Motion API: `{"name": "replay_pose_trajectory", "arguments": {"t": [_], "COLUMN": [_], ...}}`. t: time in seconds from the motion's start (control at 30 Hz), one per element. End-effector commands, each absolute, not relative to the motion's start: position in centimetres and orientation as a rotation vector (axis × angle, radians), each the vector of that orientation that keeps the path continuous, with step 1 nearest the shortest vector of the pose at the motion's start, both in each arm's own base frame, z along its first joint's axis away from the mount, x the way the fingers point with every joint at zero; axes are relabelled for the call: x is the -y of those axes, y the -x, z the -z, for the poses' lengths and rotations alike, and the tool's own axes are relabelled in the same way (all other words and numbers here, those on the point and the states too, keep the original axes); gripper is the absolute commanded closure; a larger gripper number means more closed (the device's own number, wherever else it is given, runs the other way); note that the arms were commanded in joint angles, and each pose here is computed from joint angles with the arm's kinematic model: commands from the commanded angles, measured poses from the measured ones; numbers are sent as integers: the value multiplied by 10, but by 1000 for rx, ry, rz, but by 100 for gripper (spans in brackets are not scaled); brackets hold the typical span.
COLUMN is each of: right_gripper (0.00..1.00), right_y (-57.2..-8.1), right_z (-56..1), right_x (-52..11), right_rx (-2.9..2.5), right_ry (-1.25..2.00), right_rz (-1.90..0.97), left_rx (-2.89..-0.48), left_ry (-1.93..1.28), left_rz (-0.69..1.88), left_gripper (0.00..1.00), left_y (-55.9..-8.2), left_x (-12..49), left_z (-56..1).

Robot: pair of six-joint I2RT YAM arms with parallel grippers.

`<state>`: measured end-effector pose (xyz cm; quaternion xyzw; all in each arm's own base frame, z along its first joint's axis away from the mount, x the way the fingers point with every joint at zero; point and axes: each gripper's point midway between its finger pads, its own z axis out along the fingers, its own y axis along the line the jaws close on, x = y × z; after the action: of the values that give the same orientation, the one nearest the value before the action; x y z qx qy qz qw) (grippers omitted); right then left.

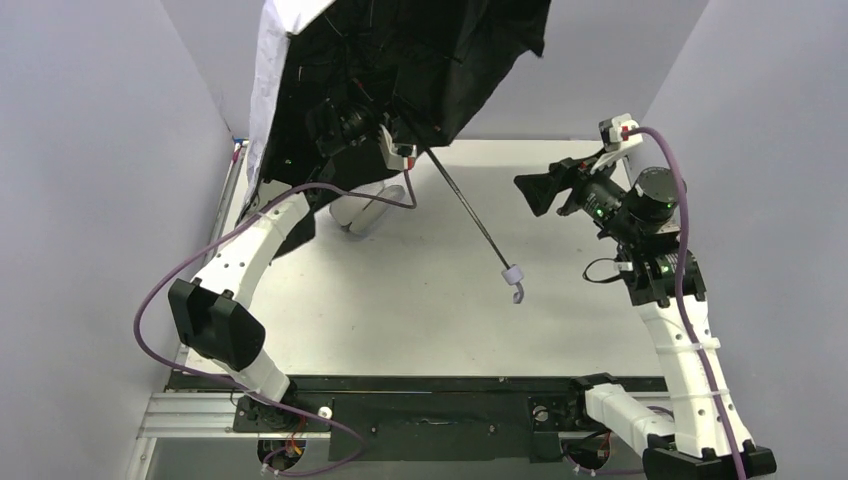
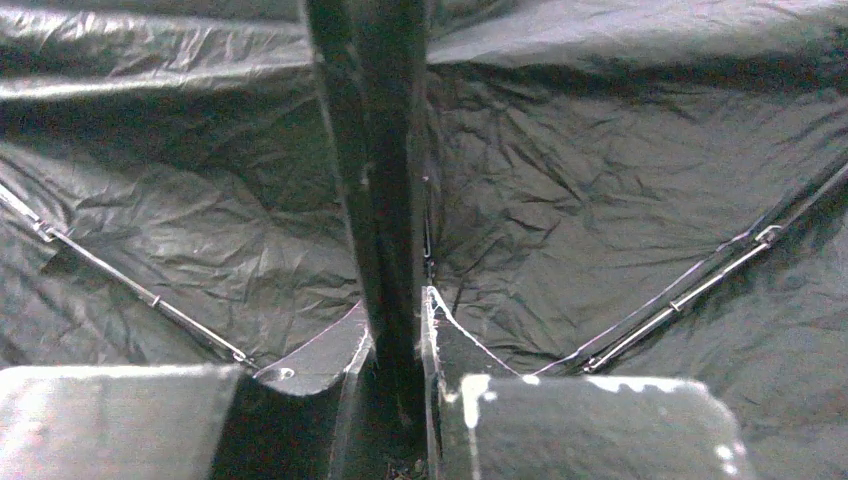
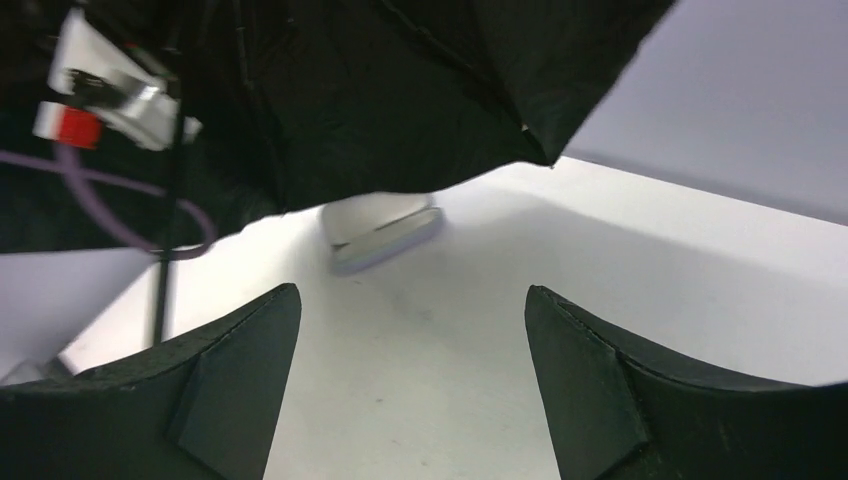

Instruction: Open the umbrella

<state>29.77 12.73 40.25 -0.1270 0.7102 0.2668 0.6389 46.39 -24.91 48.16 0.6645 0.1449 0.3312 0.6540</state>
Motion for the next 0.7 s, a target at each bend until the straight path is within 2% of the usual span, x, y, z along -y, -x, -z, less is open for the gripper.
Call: {"name": "replay_pose_trajectory", "arguments": {"t": [0.0, 0.17, 0.43, 0.57, 0.67], "right_gripper": [23, 23, 24, 38, 55], "right_y": [-279, -250, -235, -217, -190], "right_z": [-413, -396, -354, -328, -308], "right_x": [-169, -214, -248, -250, -246], "right_rx": [-1641, -1705, -1855, -1957, -2085], "right_ry": [390, 637, 893, 1063, 1158], "right_rz": [-902, -991, -1092, -1147, -1235], "left_rx": [-149, -134, -91, -92, -93], "left_ry": [-1443, -1460, -1470, -1457, -1449], "left_rz": [-934, -926, -951, -973, -990], "left_gripper": [100, 100, 100, 100, 100], "left_y": [-436, -440, -440, -438, -436], "left_x": [231, 233, 237, 234, 231], "left_z": [-543, -534, -522, -523, -522]}}
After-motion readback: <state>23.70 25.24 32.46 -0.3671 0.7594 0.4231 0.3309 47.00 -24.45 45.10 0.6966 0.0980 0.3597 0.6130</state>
